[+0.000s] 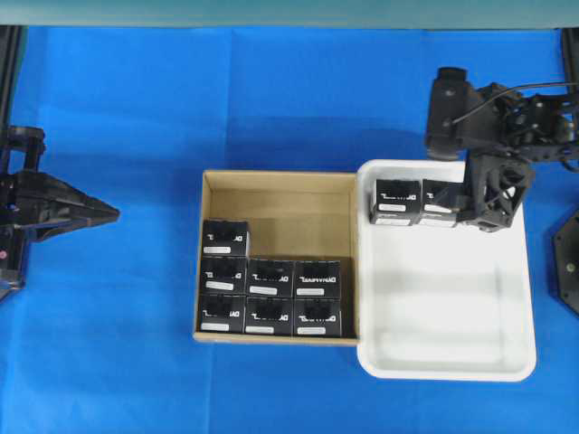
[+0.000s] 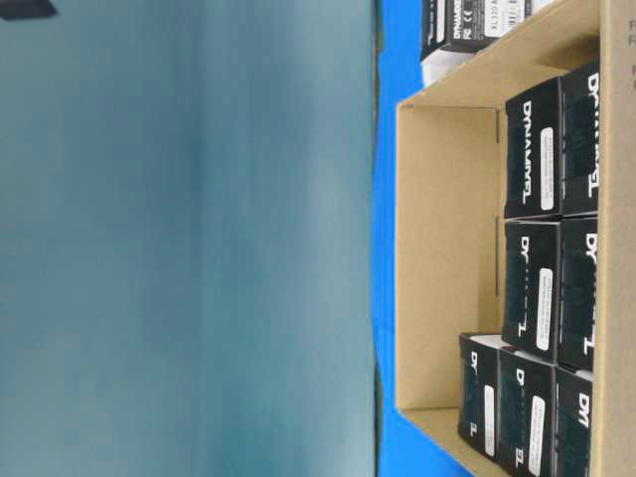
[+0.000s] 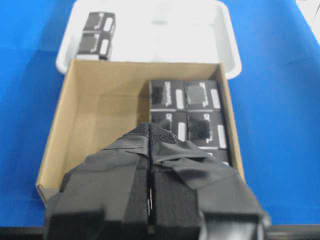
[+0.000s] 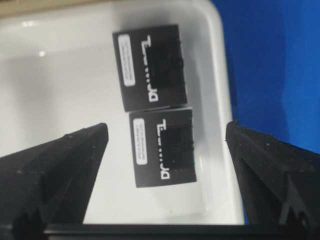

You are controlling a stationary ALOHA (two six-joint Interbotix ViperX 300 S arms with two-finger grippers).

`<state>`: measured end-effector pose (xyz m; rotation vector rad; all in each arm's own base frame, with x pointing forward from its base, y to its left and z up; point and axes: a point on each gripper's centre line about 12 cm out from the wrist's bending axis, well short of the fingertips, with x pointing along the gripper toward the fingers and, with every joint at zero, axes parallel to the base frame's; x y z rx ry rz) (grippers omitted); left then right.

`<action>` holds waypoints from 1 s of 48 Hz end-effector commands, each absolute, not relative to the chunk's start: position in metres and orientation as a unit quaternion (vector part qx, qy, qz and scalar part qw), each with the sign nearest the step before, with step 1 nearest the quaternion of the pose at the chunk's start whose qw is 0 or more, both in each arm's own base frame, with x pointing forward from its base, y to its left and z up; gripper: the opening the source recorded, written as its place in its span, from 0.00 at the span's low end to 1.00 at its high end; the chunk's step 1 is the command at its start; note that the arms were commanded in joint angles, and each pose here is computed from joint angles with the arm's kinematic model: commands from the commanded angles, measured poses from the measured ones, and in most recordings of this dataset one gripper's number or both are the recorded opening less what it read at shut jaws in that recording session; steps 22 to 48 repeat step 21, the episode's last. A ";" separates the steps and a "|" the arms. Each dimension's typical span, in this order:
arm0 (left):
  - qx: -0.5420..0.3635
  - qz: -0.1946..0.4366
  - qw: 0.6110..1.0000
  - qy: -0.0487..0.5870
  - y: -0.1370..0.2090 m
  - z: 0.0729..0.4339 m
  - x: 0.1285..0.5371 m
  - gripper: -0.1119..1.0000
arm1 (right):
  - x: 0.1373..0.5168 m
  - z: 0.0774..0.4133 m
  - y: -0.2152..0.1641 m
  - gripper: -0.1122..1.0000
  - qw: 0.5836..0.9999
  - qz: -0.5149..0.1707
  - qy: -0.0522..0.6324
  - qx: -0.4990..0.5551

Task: Pick the box from inside the cardboard box.
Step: 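Lower the package into the tray beside the other package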

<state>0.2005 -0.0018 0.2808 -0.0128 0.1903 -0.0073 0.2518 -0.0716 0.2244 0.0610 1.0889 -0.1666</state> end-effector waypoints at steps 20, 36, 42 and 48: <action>-0.005 -0.005 0.997 0.080 -0.002 0.293 0.202 0.04 | 0.239 0.257 -0.057 0.96 0.915 -0.083 0.394 0.010; -0.005 -0.005 0.997 0.080 -0.002 0.293 0.202 0.04 | 0.238 0.257 -0.057 0.96 0.916 -0.083 0.392 0.009; -0.005 -0.005 0.997 0.080 -0.002 0.293 0.202 0.04 | 0.238 0.257 -0.057 0.96 0.916 -0.083 0.392 0.009; -0.005 -0.005 0.997 0.080 -0.002 0.293 0.202 0.04 | 0.238 0.257 -0.057 0.96 0.916 -0.083 0.392 0.009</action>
